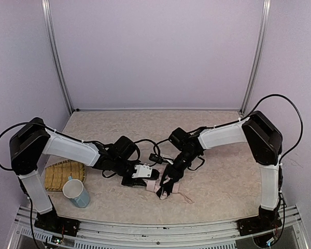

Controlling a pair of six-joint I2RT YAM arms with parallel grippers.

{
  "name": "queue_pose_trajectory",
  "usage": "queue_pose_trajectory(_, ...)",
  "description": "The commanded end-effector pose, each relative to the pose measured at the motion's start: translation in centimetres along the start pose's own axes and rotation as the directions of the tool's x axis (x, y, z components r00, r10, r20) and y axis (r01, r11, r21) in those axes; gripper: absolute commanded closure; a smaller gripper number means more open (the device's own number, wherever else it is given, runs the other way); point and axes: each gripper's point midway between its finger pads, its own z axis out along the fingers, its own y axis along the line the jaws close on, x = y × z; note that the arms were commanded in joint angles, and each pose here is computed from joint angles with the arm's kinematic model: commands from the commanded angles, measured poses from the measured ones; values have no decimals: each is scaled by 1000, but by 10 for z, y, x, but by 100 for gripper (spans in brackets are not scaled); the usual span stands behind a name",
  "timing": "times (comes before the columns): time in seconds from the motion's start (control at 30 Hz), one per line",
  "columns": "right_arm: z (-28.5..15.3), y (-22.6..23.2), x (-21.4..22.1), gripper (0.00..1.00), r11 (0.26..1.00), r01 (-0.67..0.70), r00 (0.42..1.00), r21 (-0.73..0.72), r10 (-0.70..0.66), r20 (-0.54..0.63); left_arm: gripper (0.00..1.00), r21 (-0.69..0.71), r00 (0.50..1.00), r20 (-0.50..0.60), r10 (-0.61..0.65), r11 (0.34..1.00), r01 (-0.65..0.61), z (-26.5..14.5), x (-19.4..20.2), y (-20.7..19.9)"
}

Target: Put away the umbrella

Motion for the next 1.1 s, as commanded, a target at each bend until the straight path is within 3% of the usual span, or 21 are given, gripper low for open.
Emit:
queue_pose_trajectory(0.0,-19,7,9,59,994,-57,998,98,59,-22,100,-259,994,-99,40,964,-65,-10,13,42)
queue_pose_trajectory(0.2,-88,13,-19,39,961,13,987,276,-57,151,100,-457,992,-116,43,885,-92,-62,-7,89)
queue_pose_trajectory(0.4,-156,11,-32,36,870,17,937,493,-186,296,100,-609,994,-111,26,788,-89,-130,-37,136)
queue_pose_trajectory(0.53,-201,42,-51,30,803,75,836,591,-374,401,100,-673,993,-121,15,734,-93,-177,-59,161)
queue_pose_trajectory(0.63,-216,73,-60,26,793,152,725,590,-495,479,100,-716,995,-101,16,693,-84,-217,-86,175)
queue_pose_trajectory(0.9,-233,128,-97,26,761,297,458,577,-643,614,100,-795,998,-26,61,603,-58,-302,-160,176)
queue_pose_trajectory(1.07,-220,135,-127,22,757,381,436,530,-653,619,100,-815,991,38,130,578,-45,-331,-196,163)
